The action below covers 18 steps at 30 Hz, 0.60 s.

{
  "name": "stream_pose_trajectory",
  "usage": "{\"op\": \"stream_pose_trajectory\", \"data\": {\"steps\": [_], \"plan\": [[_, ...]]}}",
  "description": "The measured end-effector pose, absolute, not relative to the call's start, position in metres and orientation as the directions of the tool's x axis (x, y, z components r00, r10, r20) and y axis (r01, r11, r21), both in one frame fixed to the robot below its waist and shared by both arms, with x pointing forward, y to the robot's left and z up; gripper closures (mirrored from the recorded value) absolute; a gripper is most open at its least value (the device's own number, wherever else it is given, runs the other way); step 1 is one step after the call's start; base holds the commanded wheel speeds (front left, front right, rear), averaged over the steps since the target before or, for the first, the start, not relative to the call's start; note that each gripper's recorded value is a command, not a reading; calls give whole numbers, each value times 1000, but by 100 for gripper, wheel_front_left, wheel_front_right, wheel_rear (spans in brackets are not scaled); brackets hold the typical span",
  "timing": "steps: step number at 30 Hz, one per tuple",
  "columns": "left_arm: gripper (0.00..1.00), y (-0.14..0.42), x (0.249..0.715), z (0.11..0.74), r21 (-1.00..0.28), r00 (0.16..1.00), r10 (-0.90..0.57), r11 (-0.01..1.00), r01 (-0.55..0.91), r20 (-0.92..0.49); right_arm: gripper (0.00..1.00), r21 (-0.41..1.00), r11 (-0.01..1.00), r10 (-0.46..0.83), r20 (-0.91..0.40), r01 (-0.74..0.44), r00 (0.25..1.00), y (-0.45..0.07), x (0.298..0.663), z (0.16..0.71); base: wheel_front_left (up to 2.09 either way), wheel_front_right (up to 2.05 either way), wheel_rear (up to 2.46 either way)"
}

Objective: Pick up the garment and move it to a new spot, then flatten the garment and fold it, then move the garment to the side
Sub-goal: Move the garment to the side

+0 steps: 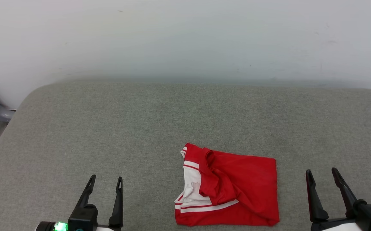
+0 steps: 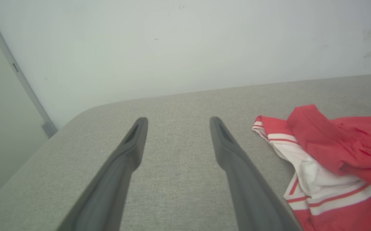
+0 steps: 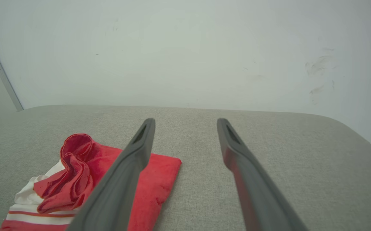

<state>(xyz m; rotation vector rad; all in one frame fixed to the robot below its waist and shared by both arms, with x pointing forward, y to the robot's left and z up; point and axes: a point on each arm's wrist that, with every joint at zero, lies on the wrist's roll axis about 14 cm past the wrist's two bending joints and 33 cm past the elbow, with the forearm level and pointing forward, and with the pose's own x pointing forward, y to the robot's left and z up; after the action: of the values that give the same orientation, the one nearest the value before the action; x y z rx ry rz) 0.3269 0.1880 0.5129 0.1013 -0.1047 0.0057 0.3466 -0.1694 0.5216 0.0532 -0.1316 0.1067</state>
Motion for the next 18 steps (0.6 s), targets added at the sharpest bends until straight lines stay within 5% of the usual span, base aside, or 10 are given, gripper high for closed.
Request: {"op": "stream_pose_trajectory", "data": {"steps": [12, 18], "plan": [[0, 185, 328, 511, 94, 995, -6, 996, -4, 99, 0, -39, 994, 109, 265, -102, 958, -189, 381, 572, 0, 0, 0], [0, 184, 330, 510, 91, 995, -5, 996, -4, 95, 0, -47, 982, 187, 106, -183, 977, -191, 415, 574, 0, 0, 0]]}}
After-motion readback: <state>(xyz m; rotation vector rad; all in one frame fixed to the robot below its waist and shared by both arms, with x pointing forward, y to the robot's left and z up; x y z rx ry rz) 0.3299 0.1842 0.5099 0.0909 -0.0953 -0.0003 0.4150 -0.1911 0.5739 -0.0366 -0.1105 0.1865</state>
